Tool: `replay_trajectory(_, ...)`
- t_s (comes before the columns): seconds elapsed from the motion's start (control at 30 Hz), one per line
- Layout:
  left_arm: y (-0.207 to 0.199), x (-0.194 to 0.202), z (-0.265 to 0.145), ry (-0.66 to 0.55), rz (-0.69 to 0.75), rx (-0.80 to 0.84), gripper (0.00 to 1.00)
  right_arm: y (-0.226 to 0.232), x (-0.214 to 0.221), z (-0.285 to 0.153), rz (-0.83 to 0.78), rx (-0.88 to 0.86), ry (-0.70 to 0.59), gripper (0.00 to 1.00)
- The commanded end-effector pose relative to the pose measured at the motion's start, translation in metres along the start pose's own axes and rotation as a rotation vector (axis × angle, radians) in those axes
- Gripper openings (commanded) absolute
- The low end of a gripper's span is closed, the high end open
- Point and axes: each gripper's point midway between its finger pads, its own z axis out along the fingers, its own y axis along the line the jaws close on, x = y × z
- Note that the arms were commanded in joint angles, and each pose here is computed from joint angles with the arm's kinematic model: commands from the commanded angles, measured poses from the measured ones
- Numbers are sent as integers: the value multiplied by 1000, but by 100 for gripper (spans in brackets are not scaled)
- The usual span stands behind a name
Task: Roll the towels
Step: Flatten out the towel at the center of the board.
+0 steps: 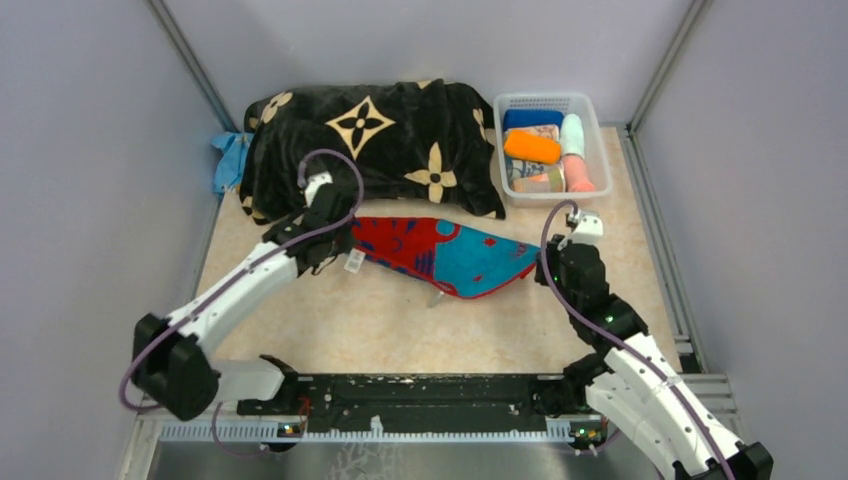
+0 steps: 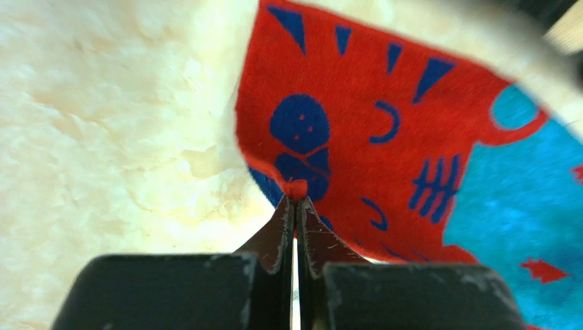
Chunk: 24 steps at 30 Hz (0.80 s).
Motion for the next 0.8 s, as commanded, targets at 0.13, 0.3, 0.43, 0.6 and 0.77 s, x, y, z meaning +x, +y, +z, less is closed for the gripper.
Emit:
replay_trajectory(0.13,47,-76,-97,-345,-137,18,5,7,-95,-30,-22,39,-196,0)
replay_trajectory(0.3,64,-117,-168,-488,-185,63,5,24,-138,-56,-31,-20,-255,0)
replay_trajectory(0.43,91,-124,-212,-558,-235,59,6,38,-160,-82,-42,-103,-271,0)
replay_trajectory(0.6,108,-104,-247,-568,-284,163,6,53,-149,-117,-45,-235,-186,0)
replay_trajectory(0.77,118,-73,-253,-494,-280,204,8,63,-127,-146,-30,-343,-81,0)
